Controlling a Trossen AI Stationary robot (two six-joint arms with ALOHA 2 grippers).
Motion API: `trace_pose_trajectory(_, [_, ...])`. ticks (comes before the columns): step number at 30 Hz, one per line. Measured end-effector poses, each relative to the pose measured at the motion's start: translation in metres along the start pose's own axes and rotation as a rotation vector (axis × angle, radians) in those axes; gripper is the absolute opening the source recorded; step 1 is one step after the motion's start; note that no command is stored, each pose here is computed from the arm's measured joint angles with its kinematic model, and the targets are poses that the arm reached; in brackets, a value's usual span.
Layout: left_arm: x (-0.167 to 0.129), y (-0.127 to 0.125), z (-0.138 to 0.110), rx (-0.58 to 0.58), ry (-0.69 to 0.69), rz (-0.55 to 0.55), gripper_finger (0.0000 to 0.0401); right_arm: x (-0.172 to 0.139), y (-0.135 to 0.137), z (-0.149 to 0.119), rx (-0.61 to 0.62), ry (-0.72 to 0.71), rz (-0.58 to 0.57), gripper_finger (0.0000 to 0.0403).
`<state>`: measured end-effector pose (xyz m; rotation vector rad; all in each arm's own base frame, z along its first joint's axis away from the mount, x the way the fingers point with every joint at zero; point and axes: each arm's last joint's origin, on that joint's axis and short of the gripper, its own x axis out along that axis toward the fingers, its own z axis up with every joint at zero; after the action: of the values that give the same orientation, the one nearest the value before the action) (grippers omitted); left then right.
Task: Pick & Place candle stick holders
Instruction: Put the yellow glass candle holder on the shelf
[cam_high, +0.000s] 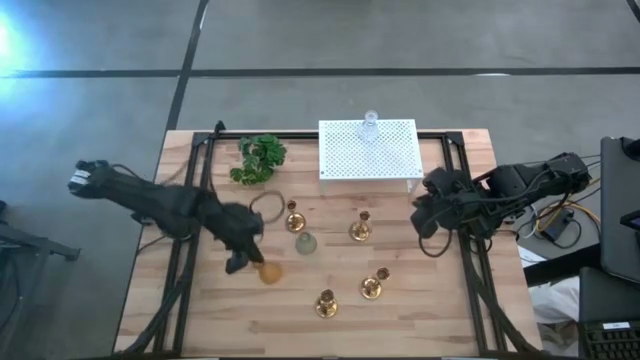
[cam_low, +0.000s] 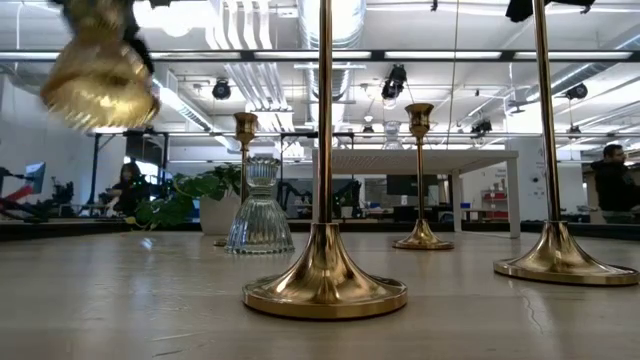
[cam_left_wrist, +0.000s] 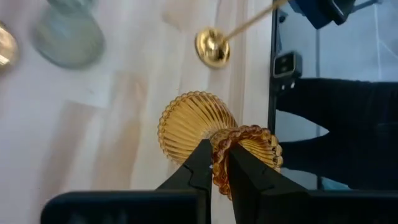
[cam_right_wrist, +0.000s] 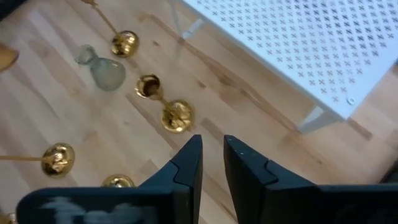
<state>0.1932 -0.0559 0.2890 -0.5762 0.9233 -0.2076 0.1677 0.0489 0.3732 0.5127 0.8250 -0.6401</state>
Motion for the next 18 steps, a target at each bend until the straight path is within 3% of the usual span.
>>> trace_pose_trajectory(9, [-0.078, -0.013, 0.071, 0.147, -0.113, 0.121, 0.003, -0.003, 0.022, 0.014, -0.147, -0.154, 0.191, 0.0054])
trace_pose_trajectory(18, [-0.096, -0.011, 0.146, 0.292, -0.093, 0.225, 0.003, -0.005, 0.041, 0.035, -0.217, -0.369, 0.29, 0.007])
